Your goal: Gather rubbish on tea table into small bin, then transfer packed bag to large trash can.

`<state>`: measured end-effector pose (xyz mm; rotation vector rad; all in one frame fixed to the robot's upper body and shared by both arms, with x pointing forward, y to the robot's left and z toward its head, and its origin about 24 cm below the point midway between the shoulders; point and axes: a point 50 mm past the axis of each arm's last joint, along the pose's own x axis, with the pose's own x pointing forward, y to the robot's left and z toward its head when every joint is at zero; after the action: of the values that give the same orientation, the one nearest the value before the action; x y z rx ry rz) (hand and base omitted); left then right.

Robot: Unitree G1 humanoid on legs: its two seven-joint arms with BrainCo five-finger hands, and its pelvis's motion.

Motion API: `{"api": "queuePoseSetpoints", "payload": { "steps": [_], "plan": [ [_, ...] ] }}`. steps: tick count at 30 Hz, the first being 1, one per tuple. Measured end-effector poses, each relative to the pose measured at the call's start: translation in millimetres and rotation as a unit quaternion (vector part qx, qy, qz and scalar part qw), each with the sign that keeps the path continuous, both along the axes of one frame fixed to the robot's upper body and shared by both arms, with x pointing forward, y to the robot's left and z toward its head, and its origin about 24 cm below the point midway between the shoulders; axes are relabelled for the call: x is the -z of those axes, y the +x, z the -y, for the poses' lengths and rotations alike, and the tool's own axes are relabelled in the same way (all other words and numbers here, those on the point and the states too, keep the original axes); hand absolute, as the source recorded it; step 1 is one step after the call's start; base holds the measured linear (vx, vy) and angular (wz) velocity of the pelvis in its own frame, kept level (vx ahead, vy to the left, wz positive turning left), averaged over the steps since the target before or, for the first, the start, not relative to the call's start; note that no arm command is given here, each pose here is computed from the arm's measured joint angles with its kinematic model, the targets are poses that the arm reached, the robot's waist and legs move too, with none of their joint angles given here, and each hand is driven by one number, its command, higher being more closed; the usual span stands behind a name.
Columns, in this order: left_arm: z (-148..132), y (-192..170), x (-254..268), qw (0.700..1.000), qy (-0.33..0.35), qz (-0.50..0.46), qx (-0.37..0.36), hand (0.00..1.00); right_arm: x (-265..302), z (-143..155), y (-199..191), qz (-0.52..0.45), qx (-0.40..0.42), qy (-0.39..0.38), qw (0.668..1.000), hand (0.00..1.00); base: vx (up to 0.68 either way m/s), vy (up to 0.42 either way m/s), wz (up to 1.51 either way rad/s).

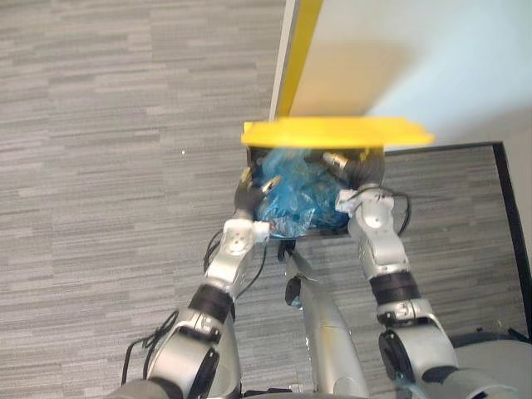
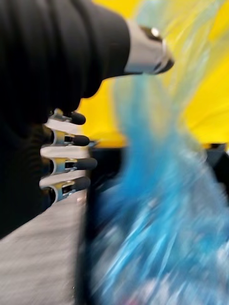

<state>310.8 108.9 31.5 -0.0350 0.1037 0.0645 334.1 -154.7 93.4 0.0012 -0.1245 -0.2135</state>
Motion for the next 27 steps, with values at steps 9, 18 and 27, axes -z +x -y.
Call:
{"api": "queuePoseSetpoints", "payload": {
  "steps": [9,18,27],
  "plan": [
    [-67.4,-95.2,110.7,0.964,-0.038,-0.219,-0.148,0.00,125.8,1.4,-89.1,-0.221,0.000,0.012,0.975,0.00,-0.04,-0.060,0.00],
    [-79.9,-170.6,168.3,0.899,-0.042,-0.387,-0.202,0.00,224.9,13.0,-189.9,-0.467,0.028,0.020,0.884,0.00,0.05,-0.088,-0.27],
    [-66.5,-180.7,180.0,0.882,-0.053,-0.428,-0.189,0.00,243.2,34.3,-210.7,-0.534,0.070,0.025,0.842,0.00,-0.08,0.028,-0.01]
  ]
}}
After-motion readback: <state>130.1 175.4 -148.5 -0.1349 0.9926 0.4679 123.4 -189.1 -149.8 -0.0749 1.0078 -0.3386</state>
